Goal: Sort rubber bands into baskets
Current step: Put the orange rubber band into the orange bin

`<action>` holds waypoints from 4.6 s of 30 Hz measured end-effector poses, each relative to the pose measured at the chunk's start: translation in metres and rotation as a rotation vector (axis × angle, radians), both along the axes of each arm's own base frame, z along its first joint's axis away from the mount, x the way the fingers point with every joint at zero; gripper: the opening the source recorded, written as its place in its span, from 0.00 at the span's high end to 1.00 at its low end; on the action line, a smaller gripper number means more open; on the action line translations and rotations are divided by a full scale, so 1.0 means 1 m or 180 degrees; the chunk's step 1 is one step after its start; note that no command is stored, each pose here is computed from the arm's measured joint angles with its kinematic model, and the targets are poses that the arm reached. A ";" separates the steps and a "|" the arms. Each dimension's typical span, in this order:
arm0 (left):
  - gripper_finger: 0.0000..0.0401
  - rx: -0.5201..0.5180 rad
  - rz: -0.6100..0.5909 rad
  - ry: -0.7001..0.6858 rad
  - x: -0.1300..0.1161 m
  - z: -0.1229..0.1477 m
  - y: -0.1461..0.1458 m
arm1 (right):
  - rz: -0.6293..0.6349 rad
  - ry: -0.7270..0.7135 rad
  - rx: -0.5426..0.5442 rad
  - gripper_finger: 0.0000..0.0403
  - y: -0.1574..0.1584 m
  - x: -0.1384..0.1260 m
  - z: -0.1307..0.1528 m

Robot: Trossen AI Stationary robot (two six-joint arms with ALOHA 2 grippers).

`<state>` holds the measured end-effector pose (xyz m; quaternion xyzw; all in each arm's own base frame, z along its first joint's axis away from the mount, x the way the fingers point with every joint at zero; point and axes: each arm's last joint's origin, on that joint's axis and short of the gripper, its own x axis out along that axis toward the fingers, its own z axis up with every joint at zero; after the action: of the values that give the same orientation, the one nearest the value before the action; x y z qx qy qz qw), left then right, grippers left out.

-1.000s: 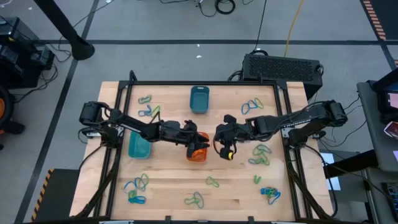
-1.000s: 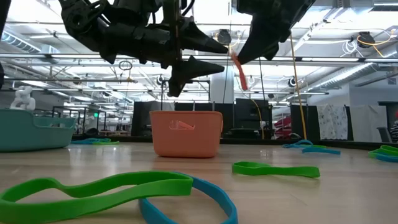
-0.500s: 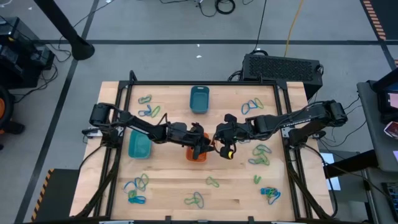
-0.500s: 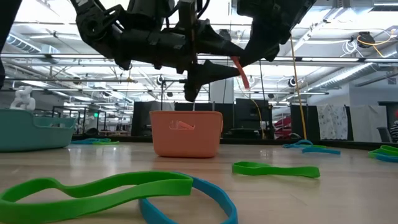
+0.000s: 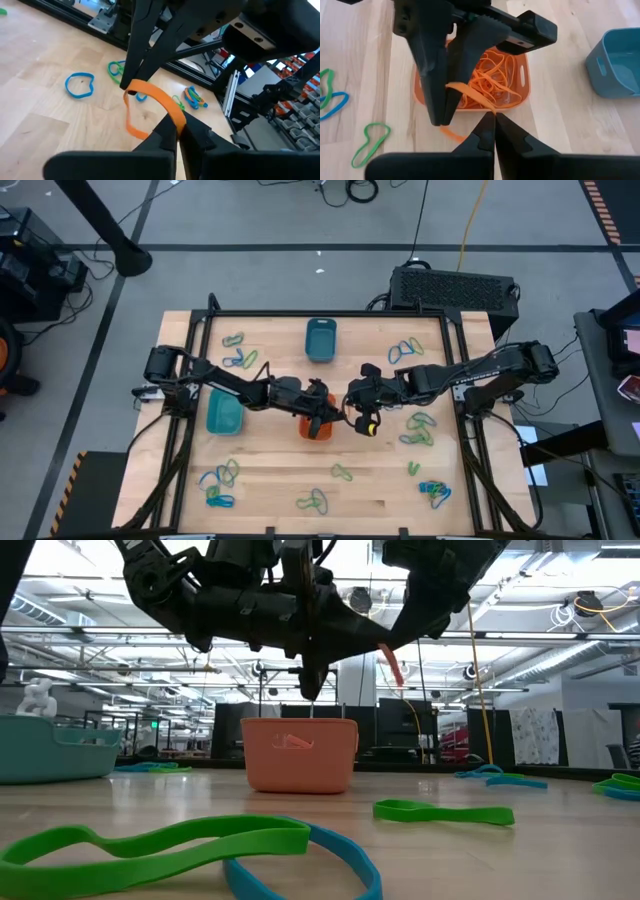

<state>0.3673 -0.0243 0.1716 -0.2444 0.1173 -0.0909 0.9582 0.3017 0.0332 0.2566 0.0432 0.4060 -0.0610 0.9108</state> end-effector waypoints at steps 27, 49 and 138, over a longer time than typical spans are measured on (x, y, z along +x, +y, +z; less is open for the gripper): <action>0.99 0.0294 -0.0185 0.1500 -0.032 -0.010 0.008 | 0.0014 0.0765 0.1034 0.56 0.033 -0.027 -0.006; 0.64 0.0437 -0.0464 0.1970 -0.036 0.000 0.013 | -0.0163 0.1006 0.1593 0.58 0.087 -0.046 -0.005; 0.64 0.1195 -0.0728 0.0770 -0.022 0.058 0.005 | -0.1282 0.3310 0.0829 0.99 0.151 -0.117 -0.078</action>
<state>0.3451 -0.0196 0.2300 -0.0564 0.2729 -0.1455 0.9493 0.1847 0.1839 0.1783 0.1960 0.7886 -0.1961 0.5489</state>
